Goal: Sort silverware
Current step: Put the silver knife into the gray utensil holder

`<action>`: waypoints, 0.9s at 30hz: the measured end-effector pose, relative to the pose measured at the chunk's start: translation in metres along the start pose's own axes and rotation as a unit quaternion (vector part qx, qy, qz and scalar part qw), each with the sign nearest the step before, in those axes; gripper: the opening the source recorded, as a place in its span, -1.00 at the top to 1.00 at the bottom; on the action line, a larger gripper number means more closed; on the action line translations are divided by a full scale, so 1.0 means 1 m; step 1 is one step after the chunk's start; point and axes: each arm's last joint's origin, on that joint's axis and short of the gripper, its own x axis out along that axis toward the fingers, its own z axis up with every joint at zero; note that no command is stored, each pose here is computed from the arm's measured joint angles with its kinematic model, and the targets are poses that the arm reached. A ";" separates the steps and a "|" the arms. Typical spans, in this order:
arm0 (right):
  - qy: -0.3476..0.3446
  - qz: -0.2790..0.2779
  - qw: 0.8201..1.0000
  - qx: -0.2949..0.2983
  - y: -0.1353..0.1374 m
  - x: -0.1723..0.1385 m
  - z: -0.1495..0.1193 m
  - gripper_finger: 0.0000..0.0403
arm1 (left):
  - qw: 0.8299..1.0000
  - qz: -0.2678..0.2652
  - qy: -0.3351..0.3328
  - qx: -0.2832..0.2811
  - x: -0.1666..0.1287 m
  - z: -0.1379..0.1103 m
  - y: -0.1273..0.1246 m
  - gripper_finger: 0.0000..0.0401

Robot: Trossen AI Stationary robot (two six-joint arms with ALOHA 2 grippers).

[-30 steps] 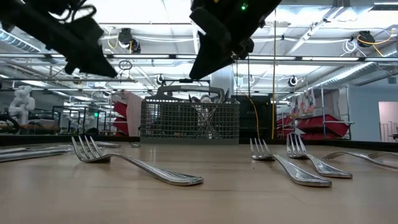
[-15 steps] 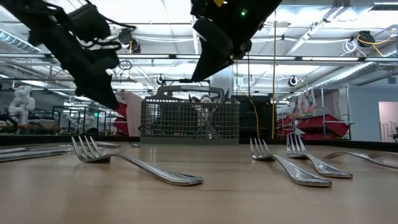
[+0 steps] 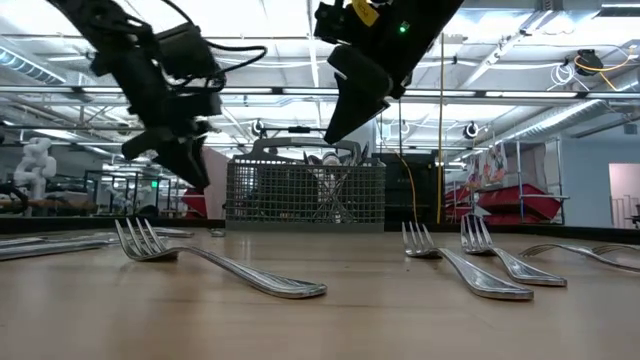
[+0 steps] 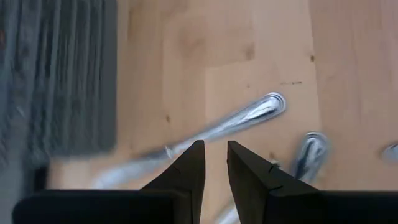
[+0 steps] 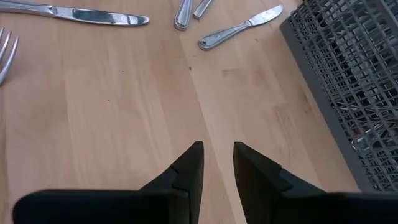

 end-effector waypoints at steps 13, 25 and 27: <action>0.021 0.038 0.999 -0.013 0.002 0.000 -0.003 0.62 | 0.984 -0.053 0.125 0.113 0.030 0.010 0.033 0.60; 0.026 0.064 0.997 -0.023 0.005 -0.001 -0.004 0.62 | 0.963 -0.077 0.125 0.226 0.034 0.008 0.034 0.10; 0.026 0.065 0.997 -0.021 0.005 -0.001 -0.004 0.62 | 0.961 -0.067 0.111 0.246 0.035 0.010 0.037 0.03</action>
